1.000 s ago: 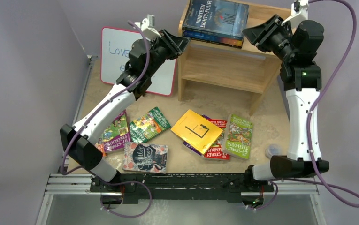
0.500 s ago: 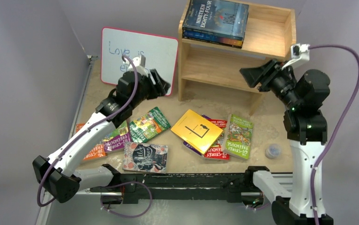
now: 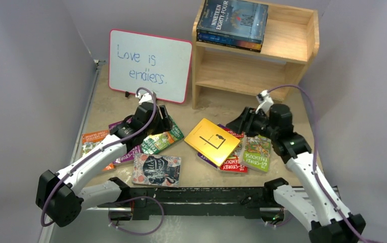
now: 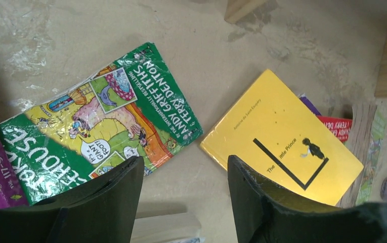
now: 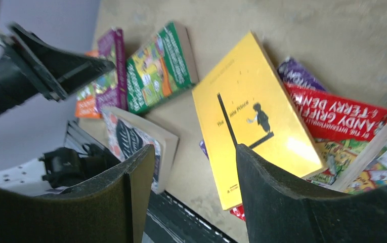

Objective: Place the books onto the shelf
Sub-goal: Adjust the book on the shelf, then pick up the book from the center of the board.

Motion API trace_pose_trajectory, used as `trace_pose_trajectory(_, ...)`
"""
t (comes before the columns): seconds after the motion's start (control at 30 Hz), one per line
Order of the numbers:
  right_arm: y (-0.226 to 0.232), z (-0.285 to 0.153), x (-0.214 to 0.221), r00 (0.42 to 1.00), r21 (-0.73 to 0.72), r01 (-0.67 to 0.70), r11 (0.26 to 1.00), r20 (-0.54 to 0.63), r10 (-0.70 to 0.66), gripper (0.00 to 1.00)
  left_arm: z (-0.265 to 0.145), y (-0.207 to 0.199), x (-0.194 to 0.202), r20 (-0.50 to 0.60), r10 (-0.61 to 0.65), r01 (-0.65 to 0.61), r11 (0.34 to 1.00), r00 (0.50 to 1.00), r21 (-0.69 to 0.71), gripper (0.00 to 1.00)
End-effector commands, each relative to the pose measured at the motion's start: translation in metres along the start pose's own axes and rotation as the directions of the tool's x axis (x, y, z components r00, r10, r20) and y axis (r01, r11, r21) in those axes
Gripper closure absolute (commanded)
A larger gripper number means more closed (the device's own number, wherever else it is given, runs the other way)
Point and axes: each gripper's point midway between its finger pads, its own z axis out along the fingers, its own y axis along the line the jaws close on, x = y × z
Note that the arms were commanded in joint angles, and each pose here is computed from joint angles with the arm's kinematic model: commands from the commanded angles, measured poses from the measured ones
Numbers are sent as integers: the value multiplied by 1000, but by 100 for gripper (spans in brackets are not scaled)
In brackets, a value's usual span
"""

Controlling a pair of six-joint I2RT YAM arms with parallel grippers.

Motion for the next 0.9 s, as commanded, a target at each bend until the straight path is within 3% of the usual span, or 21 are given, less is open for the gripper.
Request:
trace_pose_trajectory(0.0, 3, 27, 2, 998, 40, -1, 999, 68, -2, 37, 15, -1, -15, 97, -61, 63, 998, 993, -9, 39)
trace_pose_trajectory(0.17, -43, 44, 27, 998, 308, -26, 951, 70, 5, 31, 36, -12, -6, 73, -102, 100, 994, 992, 41, 40)
trace_pose_trajectory(0.43, -129, 33, 51, 992, 666, -105, 739, 117, 35, 16, 51, -20, -2, 61, -131, 126, 989, 990, 72, 41)
trace_pose_trajectory(0.53, -136, 40, 73, 993, 681, -115, 724, 65, 97, 12, 55, -18, 4, 43, -128, 125, 990, 991, 65, 41)
trace_pose_trajectory(0.63, -125, 57, 89, 986, 615, -142, 776, 16, 167, 12, 57, -20, 6, 31, -128, 125, 990, 991, 69, 42)
trace_pose_trajectory(0.73, -112, 70, 108, 962, 534, -228, 814, -5, 273, 13, 57, -21, 5, 31, -132, 129, 989, 991, 71, 42)
trace_pose_trajectory(0.87, -109, 78, 124, 924, 481, -344, 806, 17, 383, 17, 56, -20, 7, 26, -140, 138, 988, 990, 71, 42)
